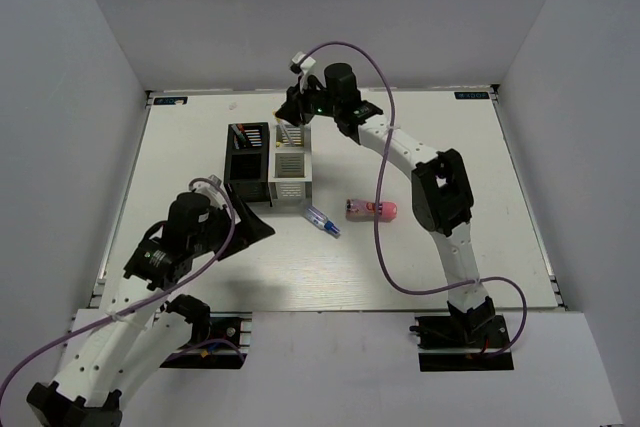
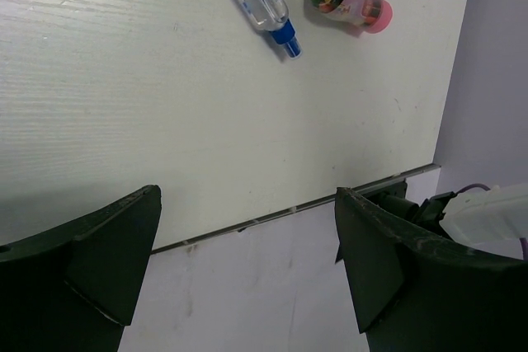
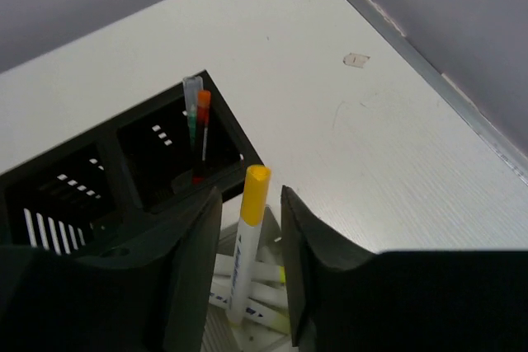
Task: Sort the stationery into containers
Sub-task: Place the pen in the storage box, then pick up the stationery from the center of the board.
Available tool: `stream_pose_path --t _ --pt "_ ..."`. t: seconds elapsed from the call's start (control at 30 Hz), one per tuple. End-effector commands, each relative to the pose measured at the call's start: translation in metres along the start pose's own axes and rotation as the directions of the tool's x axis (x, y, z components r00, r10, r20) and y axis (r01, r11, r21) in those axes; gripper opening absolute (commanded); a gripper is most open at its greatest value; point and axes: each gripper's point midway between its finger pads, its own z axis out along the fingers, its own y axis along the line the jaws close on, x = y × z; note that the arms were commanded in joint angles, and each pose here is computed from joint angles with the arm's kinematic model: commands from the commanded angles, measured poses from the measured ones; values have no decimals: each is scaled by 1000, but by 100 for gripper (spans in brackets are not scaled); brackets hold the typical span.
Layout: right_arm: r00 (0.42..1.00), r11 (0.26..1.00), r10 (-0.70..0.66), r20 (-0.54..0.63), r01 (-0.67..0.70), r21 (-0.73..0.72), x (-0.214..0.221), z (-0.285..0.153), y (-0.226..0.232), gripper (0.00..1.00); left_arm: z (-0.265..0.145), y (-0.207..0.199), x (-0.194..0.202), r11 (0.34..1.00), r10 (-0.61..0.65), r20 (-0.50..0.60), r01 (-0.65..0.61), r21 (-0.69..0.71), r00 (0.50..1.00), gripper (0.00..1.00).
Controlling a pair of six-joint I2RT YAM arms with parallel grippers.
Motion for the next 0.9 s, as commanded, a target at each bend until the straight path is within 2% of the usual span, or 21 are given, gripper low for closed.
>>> stream_pose_path --t 0.0,0.07,0.17,0.3,0.37,0.47,0.5,0.53,0.57,0.63,0.67,0.73,0.77,0.87 --pt "998 998 -53 38 53 -14 -14 1 -2 42 -3 -21 -10 998 13 15 -14 60 1000 96" --pt "998 998 -54 30 54 -16 -11 -1 -4 47 -1 -22 -11 998 13 6 -13 64 1000 96" --pt "998 999 -44 34 45 -13 -18 -7 -6 47 7 -26 -16 998 12 5 -13 63 1000 96" --pt "996 999 -49 68 49 9 -54 -38 -7 47 23 -26 -19 999 2 -33 -1 35 999 96" --pt "996 996 -70 62 66 56 -67 -59 -10 42 31 -26 -20 1000 3 -47 -2 13 999 96" --pt "999 984 -39 17 35 173 -73 -102 -16 29 50 -26 -13 1000 -12 -91 11 -13 996 94" --pt "999 981 -35 -13 37 191 -64 -114 -24 13 57 -29 -14 1000 -20 -90 19 -13 996 93" --pt "998 980 8 -68 5 200 -62 -134 -14 4 61 -30 -14 999 -23 -86 21 -25 996 93" --pt "996 970 37 -85 -16 241 -59 -151 -27 0 71 -29 -5 999 -17 -119 11 -48 993 93" --pt "984 967 93 -154 -52 251 -50 -174 -13 0 80 -33 -5 997 -23 -102 15 -79 995 92" --pt "974 967 121 -193 -72 244 -29 -179 -9 0 82 -43 1 997 -5 -111 -3 -75 994 92" --pt "985 967 67 -162 -25 253 -47 -210 1 0 95 -41 5 991 -20 -95 7 -136 995 90" --pt "977 967 92 -190 -42 251 -20 -221 11 5 98 -42 7 988 -24 -88 10 -151 996 90" --pt "978 962 100 -183 -48 270 -6 -248 24 16 108 -47 14 975 -47 -37 38 -220 998 89"
